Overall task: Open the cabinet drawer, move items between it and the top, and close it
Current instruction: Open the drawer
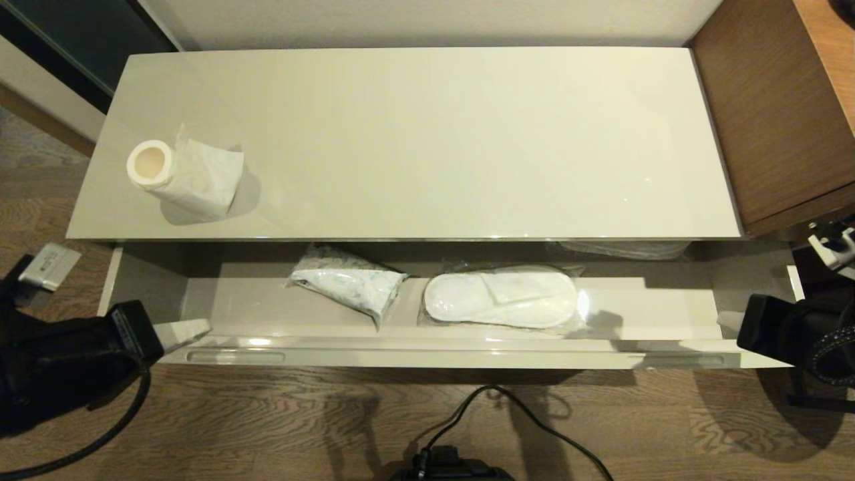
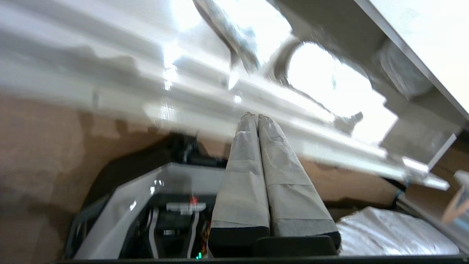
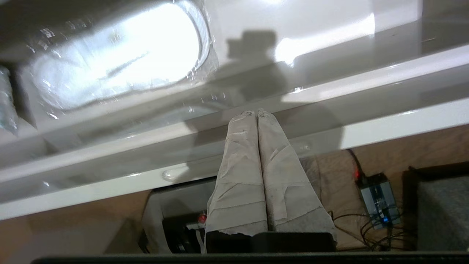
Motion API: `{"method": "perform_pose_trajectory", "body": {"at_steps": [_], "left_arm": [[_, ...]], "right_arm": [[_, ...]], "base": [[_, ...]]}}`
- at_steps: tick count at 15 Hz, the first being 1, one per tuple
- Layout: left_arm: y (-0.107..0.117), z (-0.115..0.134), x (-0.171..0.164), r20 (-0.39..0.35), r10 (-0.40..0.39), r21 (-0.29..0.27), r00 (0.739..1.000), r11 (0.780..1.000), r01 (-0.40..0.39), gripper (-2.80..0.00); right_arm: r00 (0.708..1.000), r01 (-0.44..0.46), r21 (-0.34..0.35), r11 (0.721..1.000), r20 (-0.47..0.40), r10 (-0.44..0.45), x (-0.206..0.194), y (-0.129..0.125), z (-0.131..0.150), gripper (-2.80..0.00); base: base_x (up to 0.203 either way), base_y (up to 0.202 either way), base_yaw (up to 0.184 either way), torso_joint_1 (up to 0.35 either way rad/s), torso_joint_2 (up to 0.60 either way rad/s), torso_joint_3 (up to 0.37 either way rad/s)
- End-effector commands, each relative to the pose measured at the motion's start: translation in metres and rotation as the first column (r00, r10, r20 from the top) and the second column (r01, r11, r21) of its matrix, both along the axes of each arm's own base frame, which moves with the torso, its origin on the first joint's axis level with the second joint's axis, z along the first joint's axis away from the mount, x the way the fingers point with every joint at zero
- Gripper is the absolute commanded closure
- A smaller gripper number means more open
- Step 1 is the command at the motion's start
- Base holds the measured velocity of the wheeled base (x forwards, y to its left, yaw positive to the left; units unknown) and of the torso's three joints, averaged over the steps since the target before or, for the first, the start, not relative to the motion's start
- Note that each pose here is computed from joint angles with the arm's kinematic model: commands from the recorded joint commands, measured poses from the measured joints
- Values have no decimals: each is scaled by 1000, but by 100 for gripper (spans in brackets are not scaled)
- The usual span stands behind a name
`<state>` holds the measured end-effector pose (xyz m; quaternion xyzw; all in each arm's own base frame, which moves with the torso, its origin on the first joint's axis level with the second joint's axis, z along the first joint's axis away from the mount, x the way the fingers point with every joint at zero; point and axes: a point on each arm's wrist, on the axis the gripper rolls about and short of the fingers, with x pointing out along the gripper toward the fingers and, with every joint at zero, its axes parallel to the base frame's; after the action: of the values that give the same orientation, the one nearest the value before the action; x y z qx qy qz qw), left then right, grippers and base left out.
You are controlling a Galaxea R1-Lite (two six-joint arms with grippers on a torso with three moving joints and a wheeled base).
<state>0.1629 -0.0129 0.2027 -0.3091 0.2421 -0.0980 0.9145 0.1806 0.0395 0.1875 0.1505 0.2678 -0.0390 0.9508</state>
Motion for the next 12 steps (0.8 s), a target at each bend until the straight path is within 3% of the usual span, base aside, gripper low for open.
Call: {"method": "perform_pose_trajectory", "body": {"at_steps": [1, 8, 10, 12], "left_arm": [[-1, -27, 27, -103, 0, 0, 995, 1000, 0, 0], [-1, -50, 26, -165, -5, 4, 986, 1000, 6, 0], [-1, -44, 26, -135, -3, 3, 991, 1000, 4, 0], [-1, -23, 26, -52, -12, -8, 999, 1000, 12, 0]], "right_arm": [[994, 0, -18, 1000, -105, -1, 10, 2, -25, 0], [988, -3, -23, 1000, -157, -1, 6, 2, -42, 0], [989, -1, -22, 1000, -146, -2, 7, 2, -39, 0], [995, -4, -11, 1000, -99, 3, 6, 2, -28, 0]], "base": [[0, 0, 0, 0, 0, 0], [0, 0, 0, 0, 0, 0], [0, 0, 0, 0, 0, 0], [0, 0, 0, 0, 0, 0]]}}
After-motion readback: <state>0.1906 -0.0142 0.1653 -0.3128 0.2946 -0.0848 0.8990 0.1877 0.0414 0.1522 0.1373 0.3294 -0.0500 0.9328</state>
